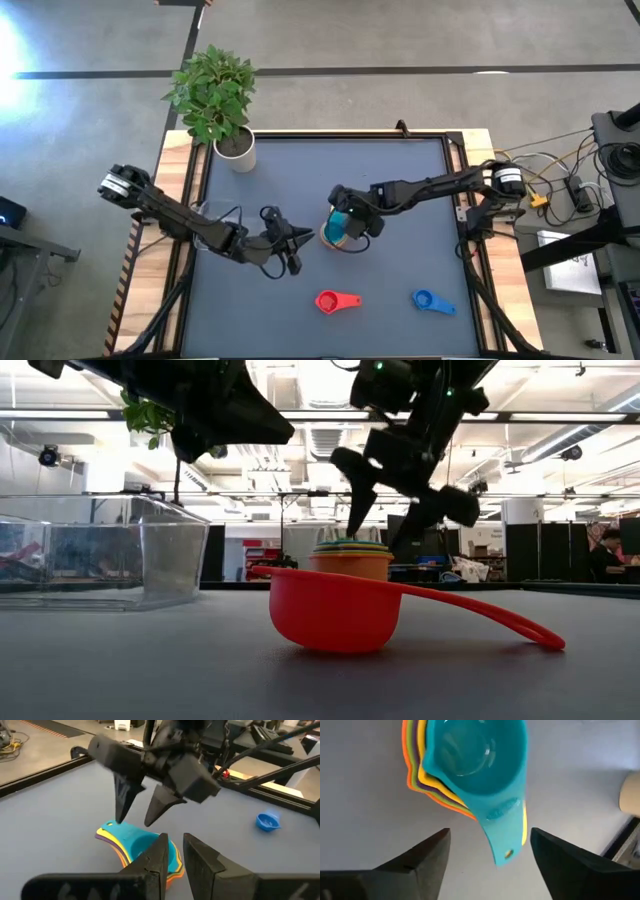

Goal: Nest measuring cups in basket
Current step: Adjust the colored measuring cups

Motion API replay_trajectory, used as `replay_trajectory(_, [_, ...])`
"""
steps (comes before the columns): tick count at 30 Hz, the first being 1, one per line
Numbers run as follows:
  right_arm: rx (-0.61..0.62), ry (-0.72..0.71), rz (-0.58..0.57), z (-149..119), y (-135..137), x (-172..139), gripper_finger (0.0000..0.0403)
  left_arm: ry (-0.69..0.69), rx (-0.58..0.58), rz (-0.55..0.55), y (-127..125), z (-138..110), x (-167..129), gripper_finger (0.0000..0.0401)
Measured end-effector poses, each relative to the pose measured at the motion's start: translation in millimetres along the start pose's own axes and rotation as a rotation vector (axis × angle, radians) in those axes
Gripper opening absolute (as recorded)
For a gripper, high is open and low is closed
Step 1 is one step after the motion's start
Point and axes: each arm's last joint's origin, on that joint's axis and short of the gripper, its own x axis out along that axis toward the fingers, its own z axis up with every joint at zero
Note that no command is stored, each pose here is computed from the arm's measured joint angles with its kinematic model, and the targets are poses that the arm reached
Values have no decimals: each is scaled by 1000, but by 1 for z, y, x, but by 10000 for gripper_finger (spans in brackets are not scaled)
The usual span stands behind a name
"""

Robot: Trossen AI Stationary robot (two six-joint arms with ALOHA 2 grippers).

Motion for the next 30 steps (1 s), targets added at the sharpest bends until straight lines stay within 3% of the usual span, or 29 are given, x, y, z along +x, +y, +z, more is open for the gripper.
replay_trajectory(6, [-77, 2, -31, -6, -6, 15, 302, 9, 10, -26, -3, -1, -2, 41])
replay_trajectory(12, [-91, -74, -39, -12, -21, 17, 308, 11, 25, -34, -5, -2, -4, 41])
replay_trajectory(19, [-117, -97, 100, -11, -26, 36, 306, 24, 27, -57, -5, -3, -4, 41])
replay_trajectory(30, [-65, -65, 217, -5, -36, 56, 287, 41, 33, -96, -9, -5, -7, 41])
